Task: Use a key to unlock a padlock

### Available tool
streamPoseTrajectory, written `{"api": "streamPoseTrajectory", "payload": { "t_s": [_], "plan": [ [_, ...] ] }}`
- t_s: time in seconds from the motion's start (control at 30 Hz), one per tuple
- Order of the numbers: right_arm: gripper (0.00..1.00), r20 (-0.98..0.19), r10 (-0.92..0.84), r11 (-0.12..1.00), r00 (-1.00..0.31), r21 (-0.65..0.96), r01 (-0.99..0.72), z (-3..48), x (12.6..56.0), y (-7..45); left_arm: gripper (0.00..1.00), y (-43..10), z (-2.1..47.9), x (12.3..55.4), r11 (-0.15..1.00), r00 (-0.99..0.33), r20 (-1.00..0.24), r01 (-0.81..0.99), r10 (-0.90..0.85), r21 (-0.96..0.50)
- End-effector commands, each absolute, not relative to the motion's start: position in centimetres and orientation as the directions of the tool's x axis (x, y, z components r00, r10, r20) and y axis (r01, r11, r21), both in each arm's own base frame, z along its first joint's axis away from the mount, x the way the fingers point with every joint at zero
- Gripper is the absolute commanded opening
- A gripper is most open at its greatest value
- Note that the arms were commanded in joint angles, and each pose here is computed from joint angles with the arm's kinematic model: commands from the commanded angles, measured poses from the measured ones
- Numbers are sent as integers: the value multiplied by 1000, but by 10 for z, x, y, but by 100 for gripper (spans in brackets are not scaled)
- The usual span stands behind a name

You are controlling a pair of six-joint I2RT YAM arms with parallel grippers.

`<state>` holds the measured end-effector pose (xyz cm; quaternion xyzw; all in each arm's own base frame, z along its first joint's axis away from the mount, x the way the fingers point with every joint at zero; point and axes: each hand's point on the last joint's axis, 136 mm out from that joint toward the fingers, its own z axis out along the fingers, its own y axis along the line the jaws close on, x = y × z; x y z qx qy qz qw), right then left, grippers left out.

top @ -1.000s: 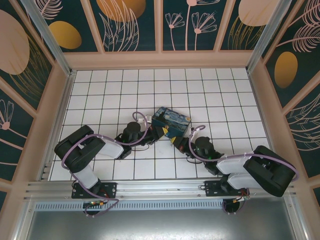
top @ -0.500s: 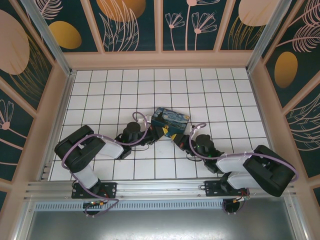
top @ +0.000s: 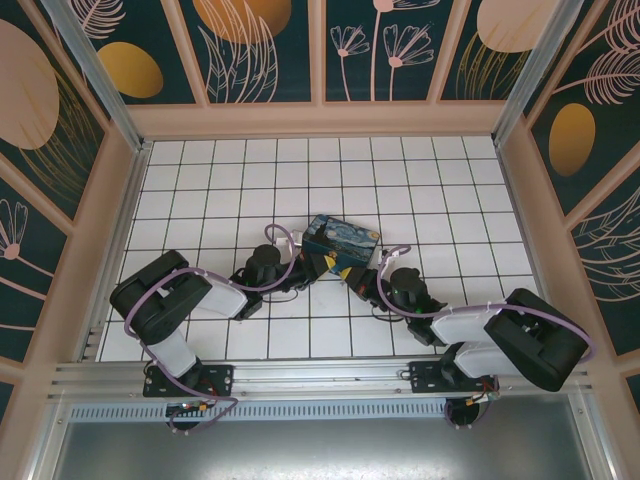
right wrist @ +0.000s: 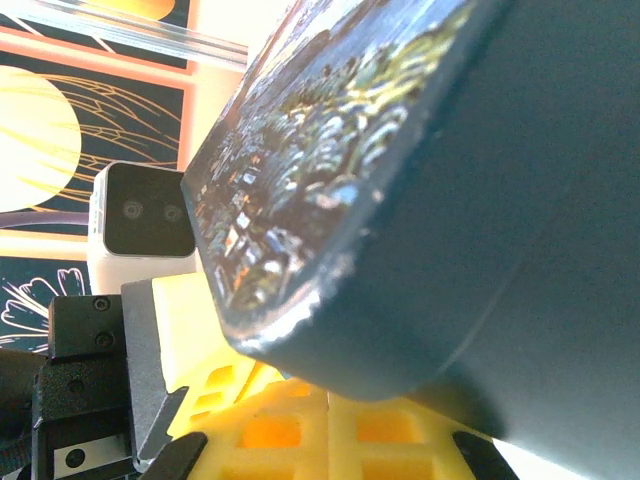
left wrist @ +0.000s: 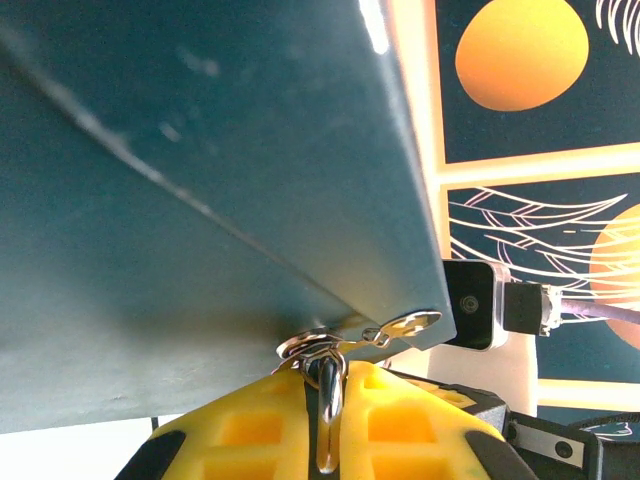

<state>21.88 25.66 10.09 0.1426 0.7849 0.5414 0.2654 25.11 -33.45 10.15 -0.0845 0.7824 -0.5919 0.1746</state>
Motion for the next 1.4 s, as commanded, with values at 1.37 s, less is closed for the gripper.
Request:
{"api": "streamPoseTrajectory", "payload": {
  "t_s": [1.37],
  "plan": [
    [0, -282, 613, 226, -738, 958, -178, 142, 249, 262, 0, -355, 158, 238, -35, -941, -13, 27, -339, -999]
  ]
}}
